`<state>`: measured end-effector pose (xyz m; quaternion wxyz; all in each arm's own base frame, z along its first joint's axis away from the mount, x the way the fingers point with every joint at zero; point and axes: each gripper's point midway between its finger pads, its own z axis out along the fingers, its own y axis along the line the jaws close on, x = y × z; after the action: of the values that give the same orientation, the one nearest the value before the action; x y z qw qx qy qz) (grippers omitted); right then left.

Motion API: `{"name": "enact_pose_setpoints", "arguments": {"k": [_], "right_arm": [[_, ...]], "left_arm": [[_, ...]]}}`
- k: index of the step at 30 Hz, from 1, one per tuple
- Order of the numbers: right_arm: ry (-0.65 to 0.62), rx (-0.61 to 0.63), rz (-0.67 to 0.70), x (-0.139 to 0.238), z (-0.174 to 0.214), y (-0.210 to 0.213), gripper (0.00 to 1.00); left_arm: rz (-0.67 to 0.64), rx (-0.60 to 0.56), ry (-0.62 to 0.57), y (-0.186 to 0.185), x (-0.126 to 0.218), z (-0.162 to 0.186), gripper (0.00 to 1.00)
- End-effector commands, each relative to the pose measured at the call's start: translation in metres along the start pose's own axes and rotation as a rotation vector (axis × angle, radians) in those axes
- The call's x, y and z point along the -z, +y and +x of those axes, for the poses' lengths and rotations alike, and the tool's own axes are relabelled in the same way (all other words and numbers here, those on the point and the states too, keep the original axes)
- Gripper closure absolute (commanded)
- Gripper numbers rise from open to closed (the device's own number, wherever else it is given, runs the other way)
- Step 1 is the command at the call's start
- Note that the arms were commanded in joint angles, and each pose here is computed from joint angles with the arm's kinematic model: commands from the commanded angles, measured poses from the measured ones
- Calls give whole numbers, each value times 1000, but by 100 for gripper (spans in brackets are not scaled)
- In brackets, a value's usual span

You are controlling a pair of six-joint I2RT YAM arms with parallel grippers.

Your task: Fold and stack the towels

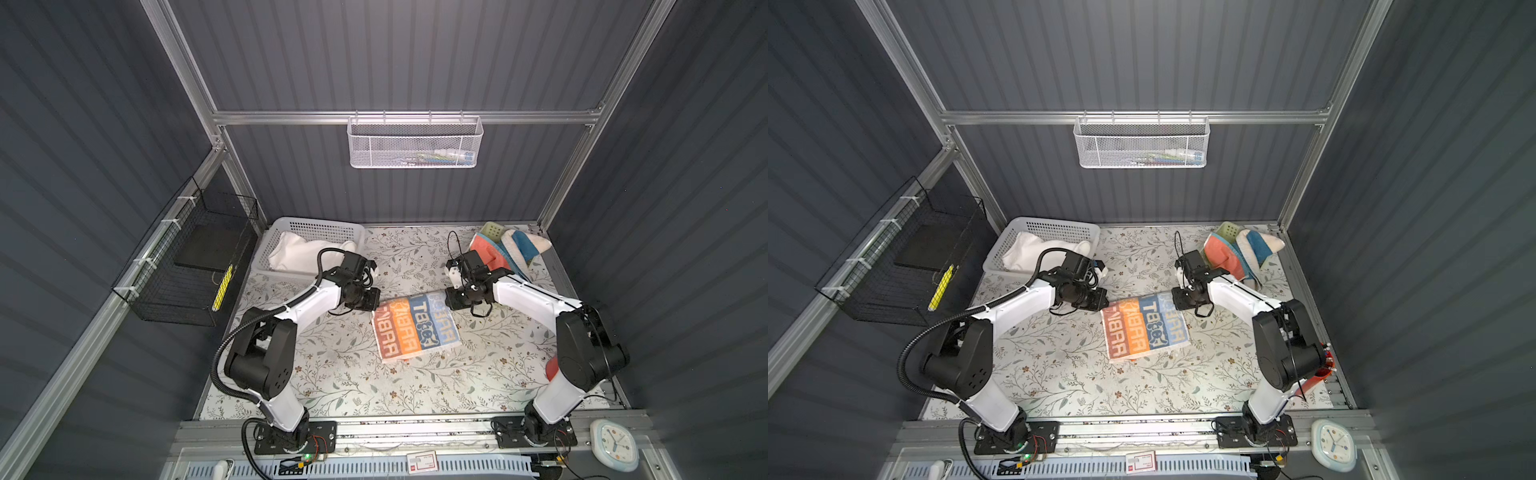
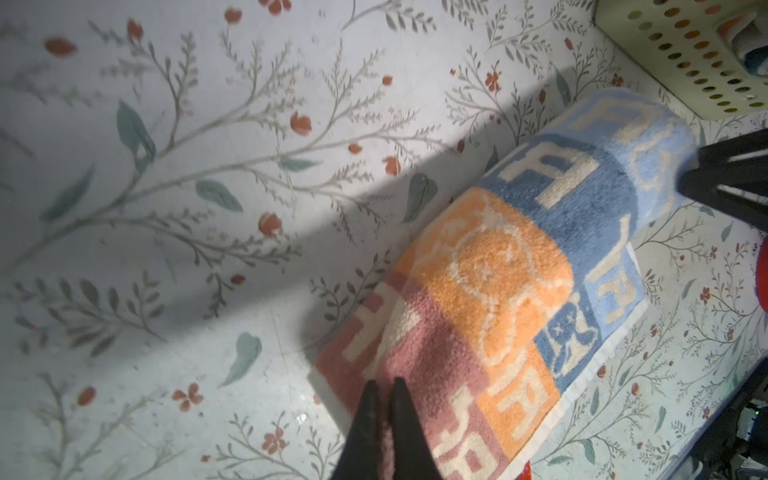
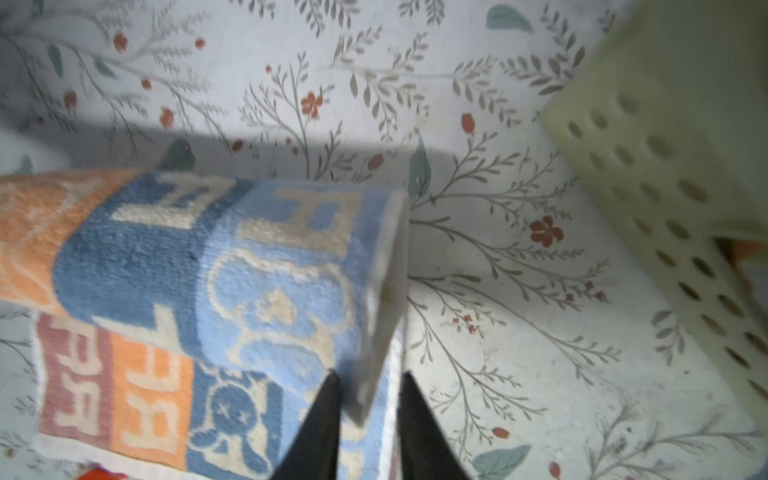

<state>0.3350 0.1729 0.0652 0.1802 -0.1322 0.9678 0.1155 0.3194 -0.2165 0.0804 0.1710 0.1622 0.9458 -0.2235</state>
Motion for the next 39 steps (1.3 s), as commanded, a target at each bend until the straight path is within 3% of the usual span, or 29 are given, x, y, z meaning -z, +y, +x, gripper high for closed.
{"name": "enact_pose_setpoints", "arguments": {"k": [1,4,7,11,19,25,28,35,39], "right_arm": [[-10,-84,-8,9,22,-2,60],[-17,-143,-22,17,44,-3,54],[-28,-183,-20,25,55,-4,49],[-14,-199,-63,27,50,5,45],[27,-193,-109,6,11,17,43],[55,-188,-134,-11,-4,22,43],[71,-187,-156,-15,-3,26,48],[115,-187,-173,-21,9,28,61],[110,-182,-165,-17,9,27,79]], "left_arm": [[69,23,-44,-21,6,17,72],[67,42,-29,-27,14,47,58],[47,89,-47,-24,28,65,52],[9,177,-54,-16,36,73,51],[60,388,27,-25,11,60,51],[24,428,9,-15,-5,53,48],[39,435,12,-15,-12,51,48],[19,396,-18,-11,-17,40,57],[16,357,-8,-13,-16,38,83]]}}
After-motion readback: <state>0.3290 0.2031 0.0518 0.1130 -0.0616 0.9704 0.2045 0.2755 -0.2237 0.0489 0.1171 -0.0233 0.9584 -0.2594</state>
